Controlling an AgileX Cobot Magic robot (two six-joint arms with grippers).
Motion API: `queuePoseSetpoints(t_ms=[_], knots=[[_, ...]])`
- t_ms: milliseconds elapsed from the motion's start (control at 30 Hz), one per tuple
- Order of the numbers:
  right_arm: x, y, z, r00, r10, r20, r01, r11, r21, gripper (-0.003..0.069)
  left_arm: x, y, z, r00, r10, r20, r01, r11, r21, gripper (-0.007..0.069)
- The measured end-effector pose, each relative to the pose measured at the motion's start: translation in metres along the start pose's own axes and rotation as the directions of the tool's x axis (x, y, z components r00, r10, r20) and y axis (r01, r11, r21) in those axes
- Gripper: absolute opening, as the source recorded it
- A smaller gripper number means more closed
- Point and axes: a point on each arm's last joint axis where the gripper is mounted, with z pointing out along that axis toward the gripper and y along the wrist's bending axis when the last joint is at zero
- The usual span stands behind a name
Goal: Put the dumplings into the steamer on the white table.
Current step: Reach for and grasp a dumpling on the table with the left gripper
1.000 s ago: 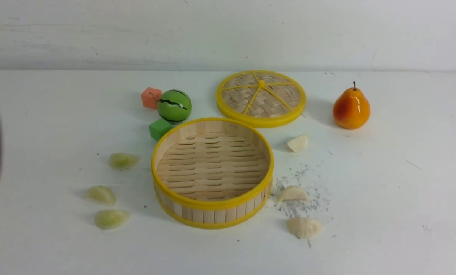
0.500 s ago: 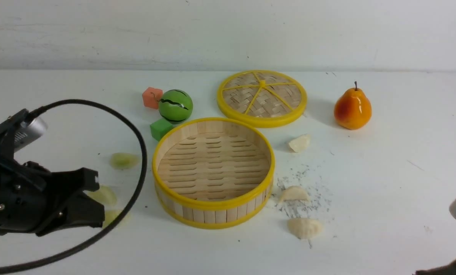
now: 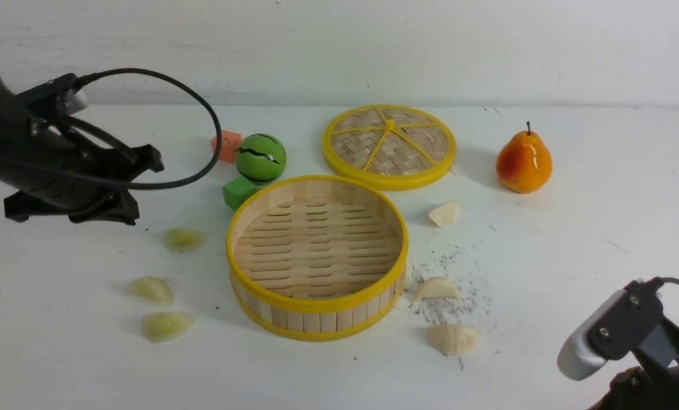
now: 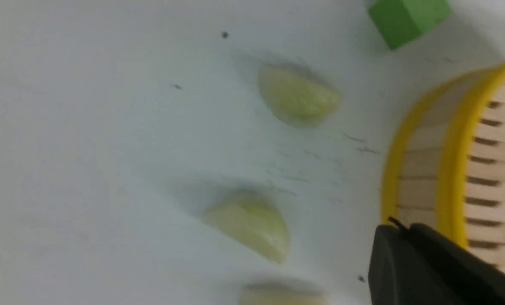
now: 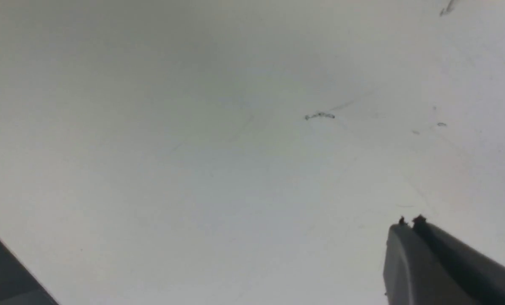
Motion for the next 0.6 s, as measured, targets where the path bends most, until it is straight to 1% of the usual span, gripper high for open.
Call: queuePoseSetpoints(t_ms=[67, 133, 167, 233, 300, 367, 400, 533, 600], knots=[[-0.001, -0.001, 0.002, 1.0, 0.006, -0.002, -0.006, 1.0, 0.003, -0.0005, -0.01, 0.0, 0.018, 0.998, 0.043, -0.042, -0.044, 0.999, -0.024, 0.0127], [-0.001, -0.001, 0.002, 1.0, 0.011, 0.003, -0.011, 1.0, 0.004, -0.0005, -0.017, -0.001, 0.035, 0.995, 0.045, -0.087, -0.048, 0.998, -0.032, 0.0222], [-0.001, -0.001, 0.002, 1.0, 0.012, 0.004, -0.012, 1.0, 0.004, -0.0005, -0.016, -0.001, 0.037, 0.995, 0.04, -0.096, -0.044, 0.998, -0.033, 0.0242], [-0.001, -0.001, 0.002, 1.0, 0.014, 0.007, -0.014, 1.0, 0.003, -0.0003, -0.021, -0.002, 0.057, 0.989, -0.039, -0.143, 0.034, 0.999, -0.035, 0.0347], [-0.002, -0.001, 0.002, 1.0, 0.017, 0.008, -0.017, 1.0, 0.002, -0.0003, -0.025, -0.003, 0.07, 0.979, -0.114, -0.167, 0.108, 0.993, -0.045, 0.0422], [-0.002, 0.0, 0.002, 1.0, 0.027, 0.012, -0.027, 1.0, -0.004, -0.0002, -0.028, -0.002, 0.087, 0.965, -0.182, -0.187, 0.172, 0.983, -0.068, 0.0465], [-0.002, 0.0, 0.002, 0.999, 0.032, 0.014, -0.032, 0.999, -0.007, -0.0002, -0.029, -0.001, 0.094, 0.959, -0.209, -0.19, 0.197, 0.977, -0.08, 0.0475], [-0.003, 0.002, 0.002, 0.998, 0.064, 0.025, -0.064, 0.998, -0.026, -0.0002, -0.033, 0.001, 0.118, 0.937, -0.29, -0.192, 0.273, 0.955, -0.114, 0.0482], [-0.004, 0.002, 0.002, 0.997, 0.076, 0.029, -0.075, 0.997, -0.033, -0.0001, -0.034, 0.002, 0.122, 0.933, -0.307, -0.189, 0.289, 0.95, -0.117, 0.0482]])
